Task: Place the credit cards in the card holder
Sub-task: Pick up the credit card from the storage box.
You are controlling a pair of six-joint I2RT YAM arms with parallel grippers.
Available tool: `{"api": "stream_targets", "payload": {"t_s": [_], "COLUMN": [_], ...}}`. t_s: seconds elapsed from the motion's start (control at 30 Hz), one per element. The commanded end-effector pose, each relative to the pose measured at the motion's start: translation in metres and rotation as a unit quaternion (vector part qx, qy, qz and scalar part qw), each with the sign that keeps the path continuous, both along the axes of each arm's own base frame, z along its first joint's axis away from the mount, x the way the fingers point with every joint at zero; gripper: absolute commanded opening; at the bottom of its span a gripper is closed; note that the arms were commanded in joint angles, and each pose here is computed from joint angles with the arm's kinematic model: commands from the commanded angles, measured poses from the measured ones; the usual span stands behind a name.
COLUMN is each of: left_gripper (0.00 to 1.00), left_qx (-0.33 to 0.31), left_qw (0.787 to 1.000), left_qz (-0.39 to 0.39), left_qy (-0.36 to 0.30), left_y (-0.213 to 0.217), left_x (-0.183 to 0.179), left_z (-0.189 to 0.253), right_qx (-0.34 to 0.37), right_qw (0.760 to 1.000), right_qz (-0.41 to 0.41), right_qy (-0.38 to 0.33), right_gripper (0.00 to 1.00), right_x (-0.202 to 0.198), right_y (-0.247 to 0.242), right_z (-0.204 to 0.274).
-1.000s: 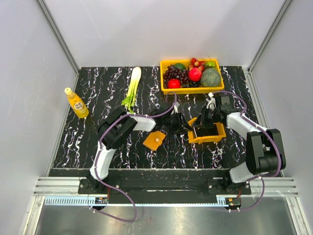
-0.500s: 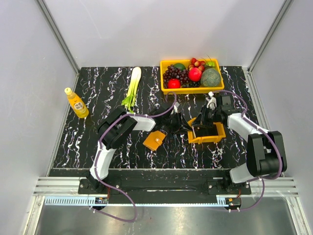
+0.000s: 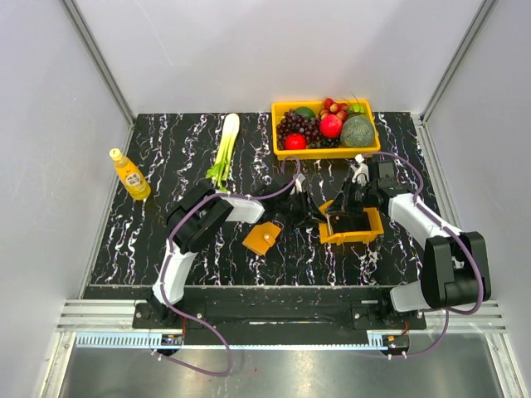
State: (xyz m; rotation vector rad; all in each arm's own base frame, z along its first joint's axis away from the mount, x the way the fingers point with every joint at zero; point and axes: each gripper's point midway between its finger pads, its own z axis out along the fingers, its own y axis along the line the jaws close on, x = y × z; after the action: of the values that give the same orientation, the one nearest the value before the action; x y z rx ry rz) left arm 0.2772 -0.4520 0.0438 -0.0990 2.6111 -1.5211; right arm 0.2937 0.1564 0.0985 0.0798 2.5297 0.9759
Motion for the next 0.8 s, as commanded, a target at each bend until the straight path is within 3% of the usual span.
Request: {"api": "stream_targets", "payload": {"t_s": [0.0, 0.43, 0.77], "left_gripper": [0.33, 0.33, 0.33], "left_qx": [-0.008, -0.013, -0.013], "left_qw": [1.0, 1.0, 1.0], "left_qz": [-0.005, -0.006, -0.011], "left_qy": [-0.022, -0.026, -0.025], "left_y": [-0.006, -0.008, -0.009], "left_x": [-0.005, -0.003, -0.004], "left_z": [0.007, 0.011, 0.01], "right_qx": [-0.025, 0.022, 0.045], "right_qw": [1.0, 0.999, 0.998], "right_qz": [-0.005, 0.036, 0.043], "right_qy": [-0.001, 0.011, 0.013], "right_gripper": [0.0, 0.12, 0.06], "right_x": [-0.01, -0.014, -0.014], "right_y": [-0.001, 0.015, 0.022], "right_z": [0.014, 0.021, 0.021]}}
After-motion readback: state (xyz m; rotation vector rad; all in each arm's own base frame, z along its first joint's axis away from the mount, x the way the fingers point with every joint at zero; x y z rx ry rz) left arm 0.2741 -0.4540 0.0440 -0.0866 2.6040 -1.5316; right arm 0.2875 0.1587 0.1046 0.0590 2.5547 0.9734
